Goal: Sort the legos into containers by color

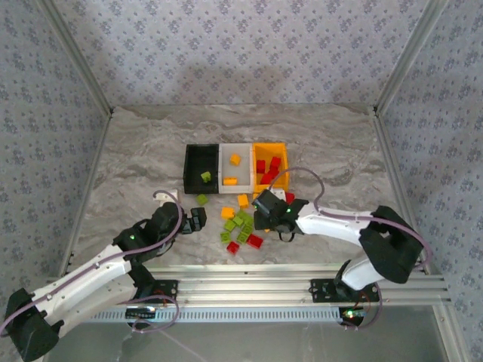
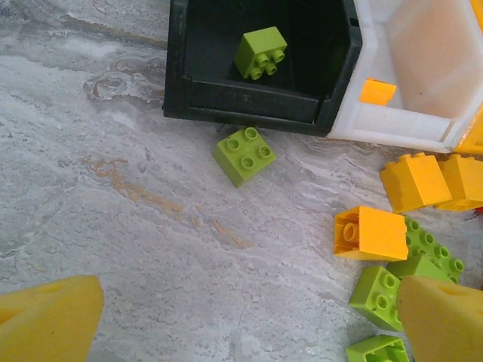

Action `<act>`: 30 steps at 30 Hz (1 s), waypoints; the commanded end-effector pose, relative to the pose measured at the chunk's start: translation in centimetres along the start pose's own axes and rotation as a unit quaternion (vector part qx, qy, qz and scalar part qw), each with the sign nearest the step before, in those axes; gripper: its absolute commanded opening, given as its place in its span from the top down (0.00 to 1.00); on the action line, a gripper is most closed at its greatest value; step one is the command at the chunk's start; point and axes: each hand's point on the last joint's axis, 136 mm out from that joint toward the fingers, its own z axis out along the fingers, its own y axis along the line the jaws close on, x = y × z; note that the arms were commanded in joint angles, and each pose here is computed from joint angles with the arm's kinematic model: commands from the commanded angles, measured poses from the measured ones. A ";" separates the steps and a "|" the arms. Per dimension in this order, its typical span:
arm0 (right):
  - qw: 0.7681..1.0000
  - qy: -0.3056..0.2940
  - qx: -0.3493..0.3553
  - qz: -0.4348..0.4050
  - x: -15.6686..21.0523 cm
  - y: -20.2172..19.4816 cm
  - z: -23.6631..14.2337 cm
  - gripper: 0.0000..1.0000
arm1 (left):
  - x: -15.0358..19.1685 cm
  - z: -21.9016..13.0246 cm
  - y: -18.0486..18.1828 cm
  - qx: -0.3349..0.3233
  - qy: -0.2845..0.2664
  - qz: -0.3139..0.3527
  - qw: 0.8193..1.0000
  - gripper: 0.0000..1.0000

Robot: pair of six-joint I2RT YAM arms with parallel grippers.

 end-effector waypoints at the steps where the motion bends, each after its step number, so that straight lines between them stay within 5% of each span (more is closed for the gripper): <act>1: 1.000 0.010 0.005 0.006 0.1 0.5 0.6 0.28 | 0.1 -0.1 0.3 -0.002 -0.001 -0.003 1.000 0.00; 8: 0.998 0.042 0.048 0.008 2.5 -2.1 0.9 0.45 | 0.0 -0.3 0.6 -0.001 -0.007 -0.007 1.000 0.00; 16: 1.000 0.005 0.006 0.008 1.0 -0.9 -0.1 0.59 | -0.2 -0.5 0.4 0.005 -0.009 -0.008 1.000 0.00; 25: 0.997 -0.054 -0.053 -0.006 -3.3 1.7 -4.8 0.60 | -0.4 -0.6 0.3 0.007 -0.010 -0.003 1.000 0.00; 30: 0.993 -0.084 -0.085 -0.024 -9.0 5.4 -5.6 0.60 | -0.3 -0.5 0.4 0.006 -0.008 -0.004 1.000 0.00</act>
